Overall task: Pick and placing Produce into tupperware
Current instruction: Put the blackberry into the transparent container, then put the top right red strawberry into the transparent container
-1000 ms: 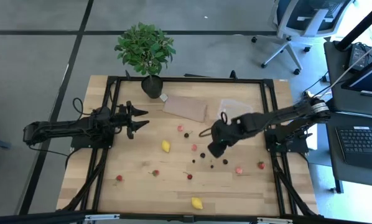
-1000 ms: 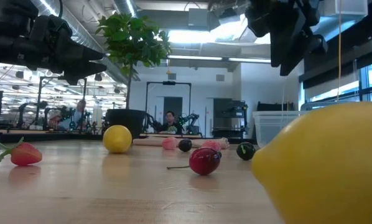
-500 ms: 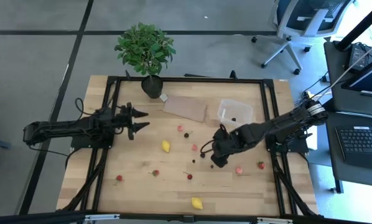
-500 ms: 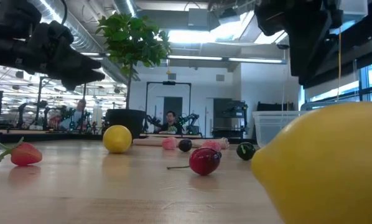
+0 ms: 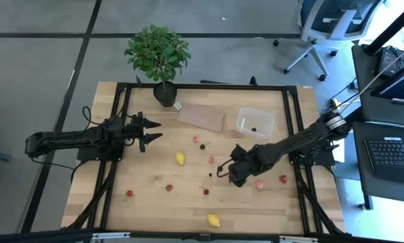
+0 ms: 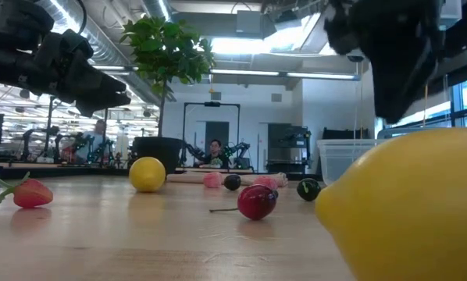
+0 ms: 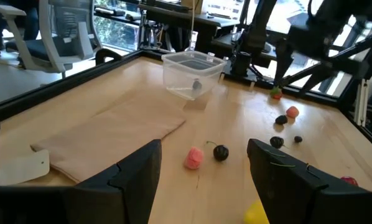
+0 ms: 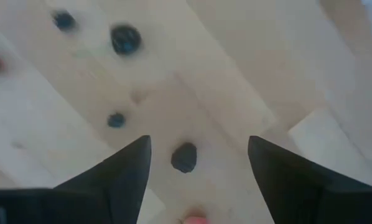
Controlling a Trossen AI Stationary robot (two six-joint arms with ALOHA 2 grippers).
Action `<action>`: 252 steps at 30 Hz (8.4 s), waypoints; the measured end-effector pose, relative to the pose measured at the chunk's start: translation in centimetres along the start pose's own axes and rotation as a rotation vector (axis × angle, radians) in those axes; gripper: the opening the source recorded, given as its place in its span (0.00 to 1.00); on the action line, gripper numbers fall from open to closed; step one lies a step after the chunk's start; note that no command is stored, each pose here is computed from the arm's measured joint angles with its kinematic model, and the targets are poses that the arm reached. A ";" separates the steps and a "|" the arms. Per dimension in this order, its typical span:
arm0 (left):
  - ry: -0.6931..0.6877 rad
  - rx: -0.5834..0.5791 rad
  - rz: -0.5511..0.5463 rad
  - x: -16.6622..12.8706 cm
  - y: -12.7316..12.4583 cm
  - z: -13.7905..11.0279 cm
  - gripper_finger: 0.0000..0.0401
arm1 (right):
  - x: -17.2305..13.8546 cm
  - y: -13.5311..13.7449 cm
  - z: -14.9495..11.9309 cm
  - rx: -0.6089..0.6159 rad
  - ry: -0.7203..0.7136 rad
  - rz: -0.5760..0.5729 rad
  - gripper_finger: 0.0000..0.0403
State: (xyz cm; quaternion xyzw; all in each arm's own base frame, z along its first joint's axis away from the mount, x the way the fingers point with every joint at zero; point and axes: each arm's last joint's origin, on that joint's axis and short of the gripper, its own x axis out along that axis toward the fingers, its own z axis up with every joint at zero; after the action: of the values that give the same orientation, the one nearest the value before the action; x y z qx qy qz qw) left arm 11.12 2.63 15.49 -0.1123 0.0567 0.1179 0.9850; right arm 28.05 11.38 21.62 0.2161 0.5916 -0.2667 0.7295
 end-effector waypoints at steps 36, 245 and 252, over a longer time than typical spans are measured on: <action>0.001 -0.050 -0.001 0.0 0.0 0.0 0.58 | 7.5 2.5 -1.0 0.117 0.276 -0.091 0.64; 0.007 -0.206 -0.023 0.0 -0.1 0.0 0.58 | -4.9 -6.9 -6.8 0.618 -0.048 0.114 0.36; 0.007 -0.181 -0.022 0.0 -0.1 0.0 0.58 | -10.7 -9.6 0.4 0.583 -0.233 0.095 0.36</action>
State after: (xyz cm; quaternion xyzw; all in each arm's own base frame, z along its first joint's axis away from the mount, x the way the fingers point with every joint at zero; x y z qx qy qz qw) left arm 11.13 2.56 15.49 -0.2018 0.0479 0.1111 0.9719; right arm 20.51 5.19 32.15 0.4115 0.3920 -0.4136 0.7113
